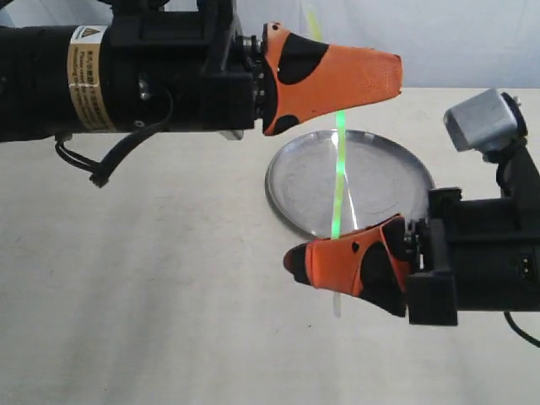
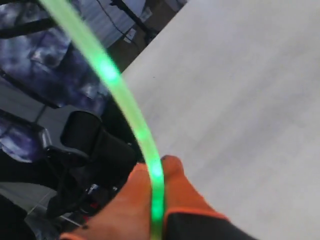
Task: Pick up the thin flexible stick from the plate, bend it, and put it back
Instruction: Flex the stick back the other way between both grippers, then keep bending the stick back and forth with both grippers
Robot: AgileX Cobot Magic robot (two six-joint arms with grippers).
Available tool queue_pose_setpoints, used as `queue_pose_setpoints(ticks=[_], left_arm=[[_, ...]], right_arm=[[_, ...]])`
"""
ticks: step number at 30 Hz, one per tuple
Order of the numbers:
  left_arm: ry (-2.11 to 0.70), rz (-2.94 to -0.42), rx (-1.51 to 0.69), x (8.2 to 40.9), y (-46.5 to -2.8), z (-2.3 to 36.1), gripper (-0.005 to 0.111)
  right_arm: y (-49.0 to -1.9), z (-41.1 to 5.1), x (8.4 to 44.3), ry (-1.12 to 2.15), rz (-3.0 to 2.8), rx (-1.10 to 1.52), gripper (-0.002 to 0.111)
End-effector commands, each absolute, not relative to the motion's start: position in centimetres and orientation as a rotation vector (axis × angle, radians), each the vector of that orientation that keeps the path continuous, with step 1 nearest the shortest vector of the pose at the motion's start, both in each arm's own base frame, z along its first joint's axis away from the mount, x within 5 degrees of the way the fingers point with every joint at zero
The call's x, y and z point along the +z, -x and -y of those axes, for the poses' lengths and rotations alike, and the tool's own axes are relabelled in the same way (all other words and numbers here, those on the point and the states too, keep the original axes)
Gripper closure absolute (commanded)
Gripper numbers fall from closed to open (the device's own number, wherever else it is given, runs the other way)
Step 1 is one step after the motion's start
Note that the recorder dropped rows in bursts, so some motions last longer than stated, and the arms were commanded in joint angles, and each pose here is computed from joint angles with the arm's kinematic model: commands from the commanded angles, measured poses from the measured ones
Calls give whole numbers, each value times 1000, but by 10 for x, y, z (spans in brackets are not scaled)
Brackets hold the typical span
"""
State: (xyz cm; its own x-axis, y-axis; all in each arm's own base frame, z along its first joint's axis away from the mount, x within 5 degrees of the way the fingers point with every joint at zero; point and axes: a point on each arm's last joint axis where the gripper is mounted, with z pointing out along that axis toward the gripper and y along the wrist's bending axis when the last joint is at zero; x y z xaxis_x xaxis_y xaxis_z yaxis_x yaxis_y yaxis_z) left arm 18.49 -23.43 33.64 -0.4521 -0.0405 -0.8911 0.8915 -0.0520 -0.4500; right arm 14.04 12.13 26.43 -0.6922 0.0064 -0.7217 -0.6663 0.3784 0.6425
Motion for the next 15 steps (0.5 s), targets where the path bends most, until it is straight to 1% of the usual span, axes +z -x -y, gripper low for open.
queue_pose_setpoints(ticks=[1, 2, 3, 7, 9, 12, 15], left_arm=[[-1114, -1668, -1242, 314, -192, 232, 107], [-1175, -1741, -1174, 306, -191, 229, 107], [-1204, -1790, -1153, 302, -190, 228, 107], [-1218, -1848, -1331, 299, -177, 227, 107], [-1184, -1809, -1486, 308, -171, 229, 107], [-1064, -1675, -1713, 328, -165, 230, 107], [-944, -1520, -1834, 346, -167, 230, 107]], right_arm=[[-133, -127, 277, 583, -1856, 1407, 109], [-132, -125, 279, 574, -1852, 1357, 109], [-132, -122, 281, 554, -1851, 1297, 109], [-134, -107, 281, 435, -1908, 1072, 109], [-136, -102, 277, 401, -1967, 977, 109], [-140, -96, 267, 375, -2063, 865, 109], [-144, -97, 256, 360, -2158, 852, 109]])
